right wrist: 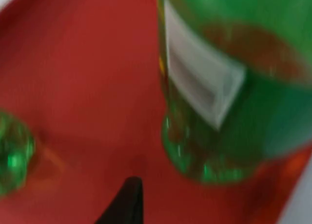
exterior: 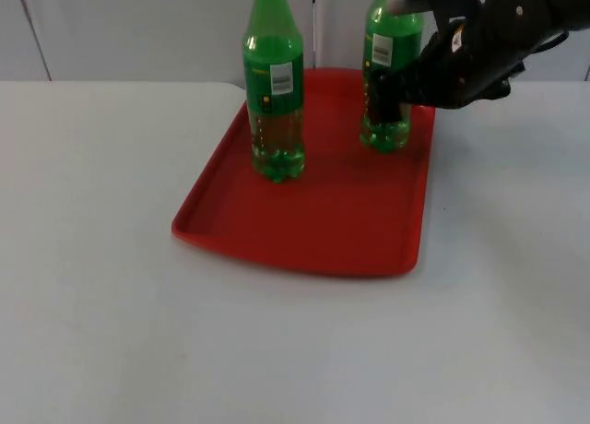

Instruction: Place the bottle upright on the tray.

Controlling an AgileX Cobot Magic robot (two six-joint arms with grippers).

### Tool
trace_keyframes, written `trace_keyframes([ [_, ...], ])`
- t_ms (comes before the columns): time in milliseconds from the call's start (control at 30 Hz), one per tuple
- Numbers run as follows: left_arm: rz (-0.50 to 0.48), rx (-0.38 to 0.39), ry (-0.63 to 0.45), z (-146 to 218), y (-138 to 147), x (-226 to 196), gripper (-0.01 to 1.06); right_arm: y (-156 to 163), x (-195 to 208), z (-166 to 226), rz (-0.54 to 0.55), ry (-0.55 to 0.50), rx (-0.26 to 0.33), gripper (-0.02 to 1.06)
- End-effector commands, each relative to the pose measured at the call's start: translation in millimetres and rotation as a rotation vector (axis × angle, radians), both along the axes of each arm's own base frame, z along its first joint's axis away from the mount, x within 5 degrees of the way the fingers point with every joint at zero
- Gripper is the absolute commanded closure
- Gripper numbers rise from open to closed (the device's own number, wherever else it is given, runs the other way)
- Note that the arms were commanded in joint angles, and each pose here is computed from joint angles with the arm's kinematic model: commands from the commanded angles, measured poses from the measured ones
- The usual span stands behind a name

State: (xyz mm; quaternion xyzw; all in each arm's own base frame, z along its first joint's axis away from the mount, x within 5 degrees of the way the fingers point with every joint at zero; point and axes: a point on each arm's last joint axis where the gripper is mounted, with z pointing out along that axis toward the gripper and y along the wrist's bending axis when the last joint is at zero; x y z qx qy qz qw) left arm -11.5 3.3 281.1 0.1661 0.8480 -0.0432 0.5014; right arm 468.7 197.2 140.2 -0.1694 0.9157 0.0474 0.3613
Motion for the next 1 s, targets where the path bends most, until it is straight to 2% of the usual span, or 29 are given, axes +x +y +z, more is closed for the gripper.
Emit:
trace_keyframes([
  [0, -0.004, -0.006, 0.001, -1.3, -0.8, 0.2, 0.00, 0.8, -11.3, 13.3, 0.021, 0.074, -0.070, -0.01],
  [133, -0.004, -0.007, -0.001, -1.1, -0.8, 0.3, 0.00, 1.7, -18.5, 18.4, 0.049, 0.125, -0.092, -0.01],
  [200, -0.004, -0.007, -0.003, -0.9, -0.9, 0.4, 0.00, 5.1, -24.7, 25.7, 0.078, 0.168, -0.058, -0.01],
  [267, -0.004, -0.007, -0.003, -0.9, -0.9, 0.4, 0.00, 6.5, -27.4, 27.0, 0.106, 0.188, -0.054, -0.01],
  [400, -0.004, -0.007, -0.003, -0.9, -0.9, 0.4, 0.00, 11.4, -39.2, 36.2, 0.174, 0.276, -0.005, -0.01],
  [533, -0.004, -0.007, -0.003, -0.9, -0.9, 0.4, 0.00, 11.7, -45.6, 40.9, 0.202, 0.317, 0.001, -0.01],
  [833, -0.005, -0.009, -0.003, -0.9, -1.0, 0.4, 0.00, -5.5, -78.7, 53.4, 0.184, 0.268, 0.008, -0.01],
  [967, -0.007, -0.015, -0.009, -0.3, -1.5, 0.6, 0.00, -20.8, -108.5, 56.0, 0.167, 0.240, 0.011, -0.01],
])
